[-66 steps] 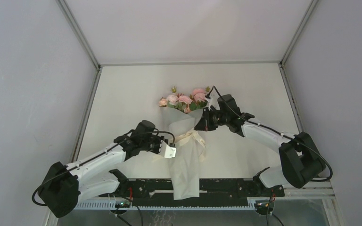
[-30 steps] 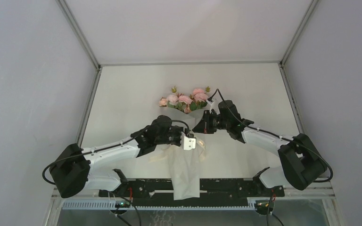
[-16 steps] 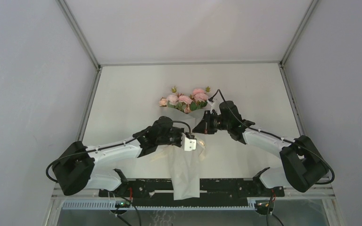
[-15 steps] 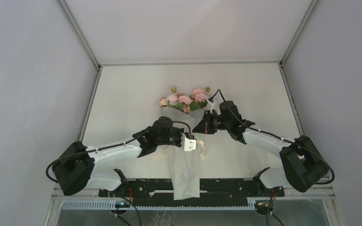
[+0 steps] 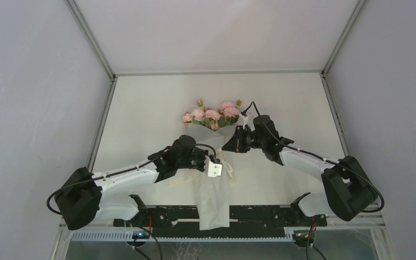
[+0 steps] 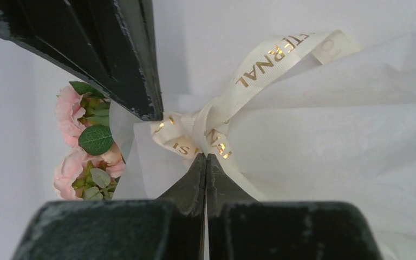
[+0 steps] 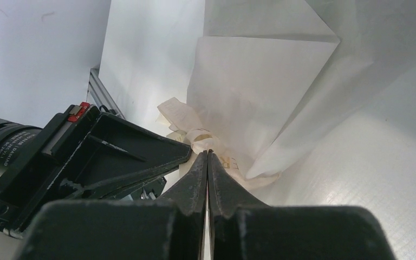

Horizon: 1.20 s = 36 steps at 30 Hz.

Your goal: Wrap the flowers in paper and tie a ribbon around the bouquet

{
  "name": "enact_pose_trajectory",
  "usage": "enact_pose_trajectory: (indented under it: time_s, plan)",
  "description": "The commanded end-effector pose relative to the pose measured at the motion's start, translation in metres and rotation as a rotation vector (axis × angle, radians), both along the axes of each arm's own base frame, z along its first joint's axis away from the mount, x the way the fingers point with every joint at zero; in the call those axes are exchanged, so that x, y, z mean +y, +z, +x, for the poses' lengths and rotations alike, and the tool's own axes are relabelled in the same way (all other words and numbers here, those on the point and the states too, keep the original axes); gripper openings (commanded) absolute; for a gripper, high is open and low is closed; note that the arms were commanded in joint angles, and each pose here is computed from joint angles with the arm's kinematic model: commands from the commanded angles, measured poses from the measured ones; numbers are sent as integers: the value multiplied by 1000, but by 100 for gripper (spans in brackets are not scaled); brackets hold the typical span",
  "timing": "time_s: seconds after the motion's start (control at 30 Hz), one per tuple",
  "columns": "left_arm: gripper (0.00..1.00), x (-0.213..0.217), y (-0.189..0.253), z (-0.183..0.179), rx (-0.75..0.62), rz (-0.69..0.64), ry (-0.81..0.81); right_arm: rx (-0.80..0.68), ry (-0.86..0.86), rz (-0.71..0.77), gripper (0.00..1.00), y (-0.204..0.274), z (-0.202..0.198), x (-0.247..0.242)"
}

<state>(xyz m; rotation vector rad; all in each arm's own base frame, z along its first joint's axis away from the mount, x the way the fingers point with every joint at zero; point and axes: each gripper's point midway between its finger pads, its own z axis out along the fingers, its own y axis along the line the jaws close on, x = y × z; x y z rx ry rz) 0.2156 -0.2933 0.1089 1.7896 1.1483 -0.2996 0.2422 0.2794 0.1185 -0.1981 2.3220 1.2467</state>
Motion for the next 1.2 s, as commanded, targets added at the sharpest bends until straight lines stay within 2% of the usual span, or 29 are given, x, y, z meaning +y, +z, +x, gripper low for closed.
enact_pose_trajectory:
  time_s: [0.0, 0.3, 0.37, 0.63, 0.8, 0.93, 1.17]
  plan:
    - [0, 5, -2, -11, -4, 8, -55, -46, -6, 32, 6, 10, 9, 3]
    - [0, 5, -1, -9, -19, 2, -53, -35, 86, 98, 39, 16, -4, 18]
    - [0, 5, -1, -9, -20, 2, -52, -37, 105, 102, 44, 15, -7, 22]
    - [0, 7, -3, -8, -23, 10, -43, -32, 148, 105, 44, 12, -16, 28]
    - [0, 7, -4, -9, -21, 13, -44, -102, 175, 114, 48, 29, -21, 27]
    - [0, 7, -3, -8, -26, 11, -40, -163, 157, 66, 48, 31, -21, 23]
    - [0, 9, -4, -8, -29, 15, -33, -139, 143, 21, 47, 14, -20, 25]
